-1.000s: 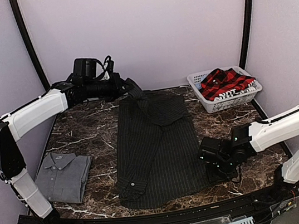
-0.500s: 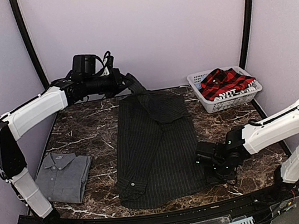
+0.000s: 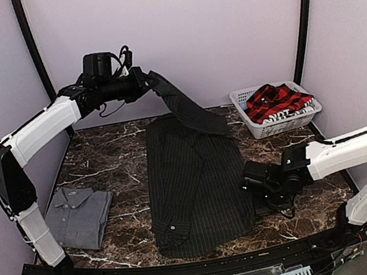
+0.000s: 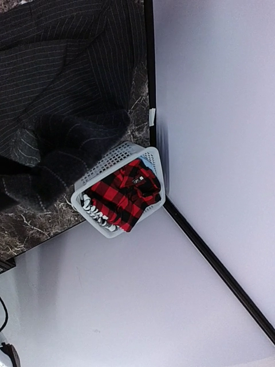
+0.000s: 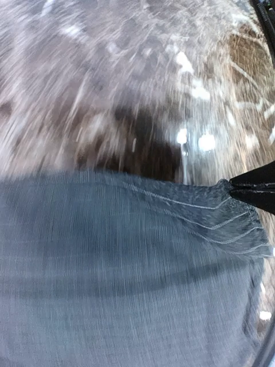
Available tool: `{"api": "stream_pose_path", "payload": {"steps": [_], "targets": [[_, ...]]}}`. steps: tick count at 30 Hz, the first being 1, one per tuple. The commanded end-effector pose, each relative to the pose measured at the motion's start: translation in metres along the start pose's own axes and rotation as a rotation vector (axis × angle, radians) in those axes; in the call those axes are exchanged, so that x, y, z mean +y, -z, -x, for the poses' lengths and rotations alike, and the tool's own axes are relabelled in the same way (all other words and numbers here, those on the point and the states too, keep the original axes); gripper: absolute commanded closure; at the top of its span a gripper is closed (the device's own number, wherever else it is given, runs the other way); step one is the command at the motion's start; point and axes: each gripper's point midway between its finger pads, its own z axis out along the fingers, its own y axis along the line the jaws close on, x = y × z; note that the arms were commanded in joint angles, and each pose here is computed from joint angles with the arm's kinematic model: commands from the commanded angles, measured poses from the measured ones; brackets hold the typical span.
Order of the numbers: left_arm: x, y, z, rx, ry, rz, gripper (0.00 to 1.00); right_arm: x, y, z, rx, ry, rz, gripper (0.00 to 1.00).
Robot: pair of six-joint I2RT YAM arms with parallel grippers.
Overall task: Fold and stack the long sleeve shirts
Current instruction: Pick up the corner of the shirt from the center of the board, then fold the 1/3-folded shirt at the center of the board.
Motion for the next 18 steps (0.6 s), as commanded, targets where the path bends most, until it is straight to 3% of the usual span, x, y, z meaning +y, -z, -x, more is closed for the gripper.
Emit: {"api": "stream_pose_path", "payload": {"steps": [1,8,18], "targets": [[-0.004,0.039,0.030,-0.088,-0.063,0.036,1.00,0.044,0.022,0.012,-0.073,0.125,0.106,1.00],[0.031,0.081,0.042,-0.142,-0.063,0.140,1.00,0.100,0.019,-0.003,-0.026,0.286,0.258,1.00],[0.095,0.126,0.040,-0.177,-0.030,0.317,1.00,0.128,0.010,-0.022,0.050,0.374,0.377,1.00]]}}
